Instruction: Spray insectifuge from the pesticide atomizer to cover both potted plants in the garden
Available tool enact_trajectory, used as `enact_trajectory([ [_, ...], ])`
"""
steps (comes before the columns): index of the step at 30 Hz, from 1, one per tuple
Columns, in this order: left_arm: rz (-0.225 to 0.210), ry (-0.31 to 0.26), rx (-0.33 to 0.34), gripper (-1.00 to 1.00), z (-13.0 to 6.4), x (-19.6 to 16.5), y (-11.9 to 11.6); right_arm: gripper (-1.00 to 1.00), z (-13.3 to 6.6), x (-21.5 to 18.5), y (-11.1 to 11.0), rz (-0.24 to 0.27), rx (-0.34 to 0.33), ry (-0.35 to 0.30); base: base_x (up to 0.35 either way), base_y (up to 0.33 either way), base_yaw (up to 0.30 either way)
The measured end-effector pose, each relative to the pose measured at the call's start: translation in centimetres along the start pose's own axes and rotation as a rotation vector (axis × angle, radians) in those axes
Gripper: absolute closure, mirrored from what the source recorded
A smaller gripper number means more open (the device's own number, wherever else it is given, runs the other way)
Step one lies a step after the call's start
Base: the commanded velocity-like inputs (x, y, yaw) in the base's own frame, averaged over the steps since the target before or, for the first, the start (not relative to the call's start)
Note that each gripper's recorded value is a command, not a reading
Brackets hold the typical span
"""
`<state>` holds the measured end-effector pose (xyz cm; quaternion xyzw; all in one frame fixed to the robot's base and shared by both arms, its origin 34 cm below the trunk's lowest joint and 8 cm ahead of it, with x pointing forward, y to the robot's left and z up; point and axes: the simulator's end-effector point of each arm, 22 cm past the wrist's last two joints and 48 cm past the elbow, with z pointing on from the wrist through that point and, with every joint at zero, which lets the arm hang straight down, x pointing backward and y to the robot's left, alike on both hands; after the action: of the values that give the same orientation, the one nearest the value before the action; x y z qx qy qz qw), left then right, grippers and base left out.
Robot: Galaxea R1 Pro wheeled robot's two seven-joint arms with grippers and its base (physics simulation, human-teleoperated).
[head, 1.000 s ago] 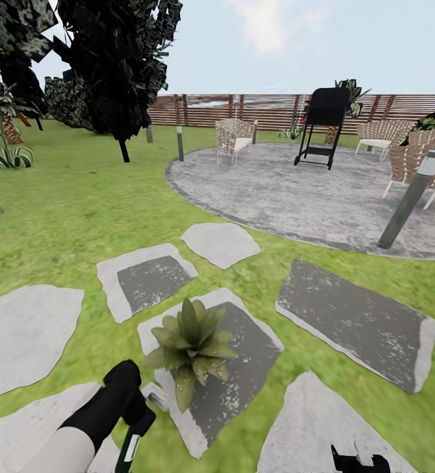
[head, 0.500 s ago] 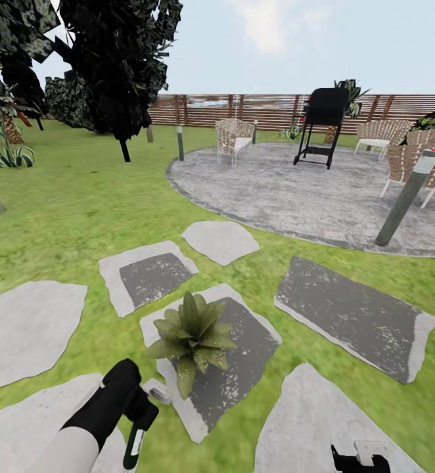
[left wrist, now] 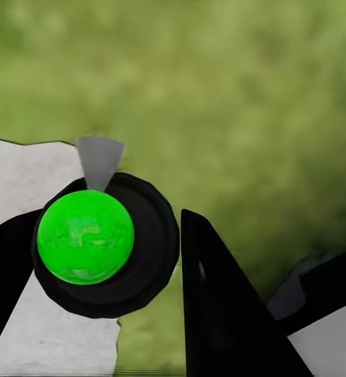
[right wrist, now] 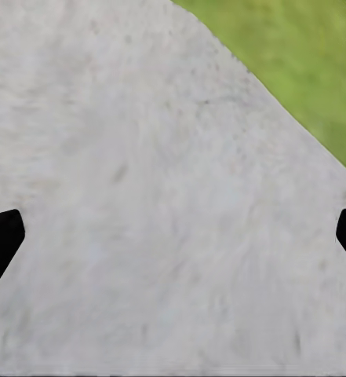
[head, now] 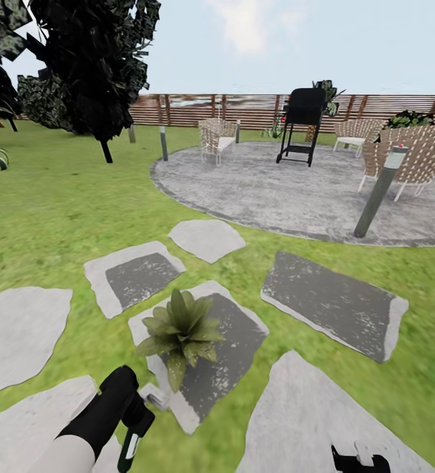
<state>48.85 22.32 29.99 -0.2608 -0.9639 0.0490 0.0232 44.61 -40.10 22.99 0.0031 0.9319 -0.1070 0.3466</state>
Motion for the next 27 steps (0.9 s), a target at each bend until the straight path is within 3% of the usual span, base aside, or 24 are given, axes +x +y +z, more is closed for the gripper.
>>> enact_trajectory([
  [5, -0.001, -0.003, -0.009, 1.00, -0.1, -0.1, 0.1, -1.00, 0.0, 0.0, 0.0, 0.000, 0.000, 0.000, -0.099, 0.262, -0.001],
  [14, -0.005, -0.011, -0.005, 1.00, -0.2, -0.4, -0.1, -1.00, 0.0, 0.0, 0.0, 0.000, 0.000, -0.001, 0.128, 0.224, -0.005],
  [22, -0.006, -0.034, -0.013, 1.00, -0.7, -1.2, 0.2, -1.00, 0.0, 0.0, 0.0, 0.000, 0.000, -0.001, 0.012, 0.012, -0.247],
  [25, -0.054, -0.064, -0.010, 1.00, -1.3, -1.5, 1.1, -1.00, 0.0, 0.0, 0.0, 0.000, 0.000, -0.001, 0.000, 0.000, -0.299],
  [27, -0.095, -0.119, -0.010, 1.00, -2.0, -2.1, 2.5, -1.00, 0.0, 0.0, 0.0, 0.000, 0.000, -0.001, 0.000, 0.000, -0.300],
])
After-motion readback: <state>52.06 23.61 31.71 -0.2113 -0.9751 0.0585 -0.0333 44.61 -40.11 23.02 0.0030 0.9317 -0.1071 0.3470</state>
